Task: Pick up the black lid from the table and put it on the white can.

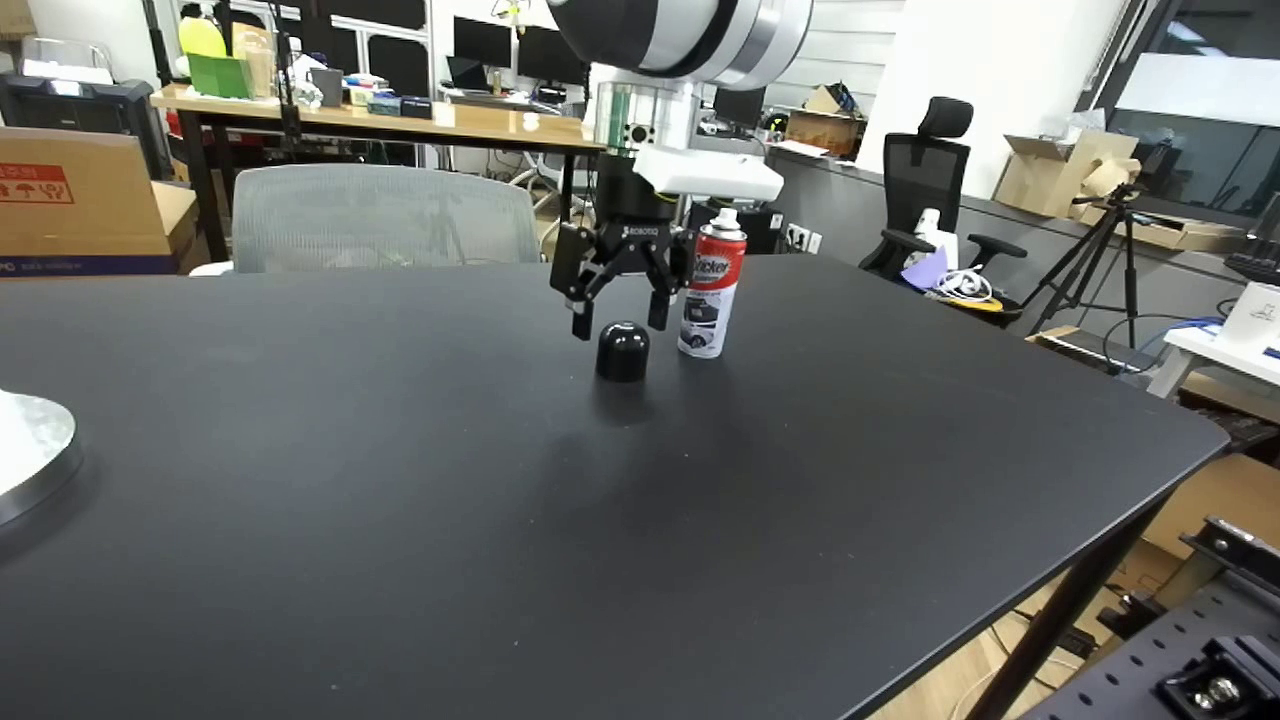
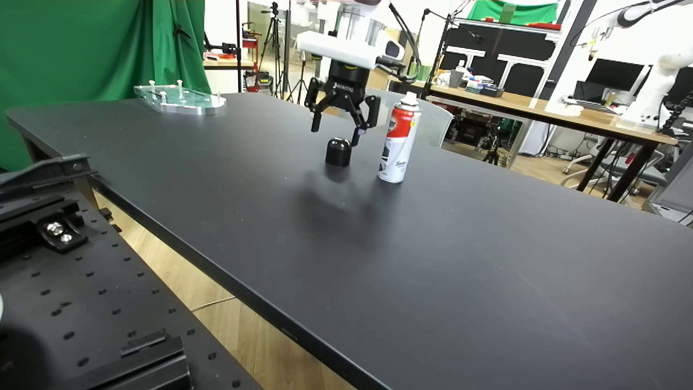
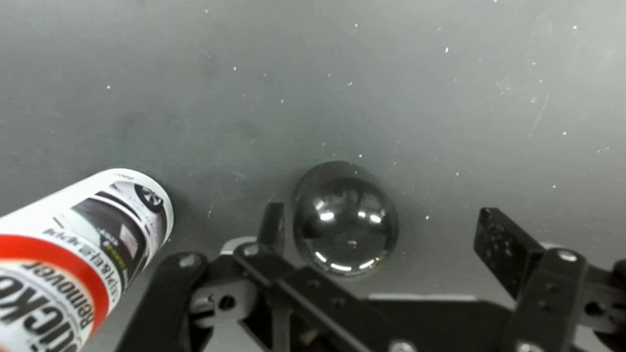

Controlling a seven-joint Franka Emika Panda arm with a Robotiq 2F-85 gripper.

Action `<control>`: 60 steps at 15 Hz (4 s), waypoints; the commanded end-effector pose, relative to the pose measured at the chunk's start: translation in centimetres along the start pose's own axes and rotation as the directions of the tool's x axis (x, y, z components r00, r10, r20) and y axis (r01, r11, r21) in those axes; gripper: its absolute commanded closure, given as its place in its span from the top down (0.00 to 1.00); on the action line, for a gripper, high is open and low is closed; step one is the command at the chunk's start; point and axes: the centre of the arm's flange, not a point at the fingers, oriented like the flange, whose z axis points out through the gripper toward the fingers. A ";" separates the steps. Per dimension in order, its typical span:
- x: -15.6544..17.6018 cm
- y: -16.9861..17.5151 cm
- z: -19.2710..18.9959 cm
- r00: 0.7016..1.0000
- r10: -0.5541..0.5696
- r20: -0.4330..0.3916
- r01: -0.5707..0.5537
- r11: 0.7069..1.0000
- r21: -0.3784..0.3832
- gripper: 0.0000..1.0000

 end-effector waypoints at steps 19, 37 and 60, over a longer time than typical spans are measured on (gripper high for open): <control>1.3 -1.9 -9.9 0.997 0.043 -0.068 -0.049 0.995 -0.086 0.32; -5.4 9.6 -19.4 0.908 0.405 -0.110 -0.397 0.914 0.086 0.32; -2.4 13.8 -16.6 0.894 0.435 -0.108 -0.430 0.900 0.070 0.32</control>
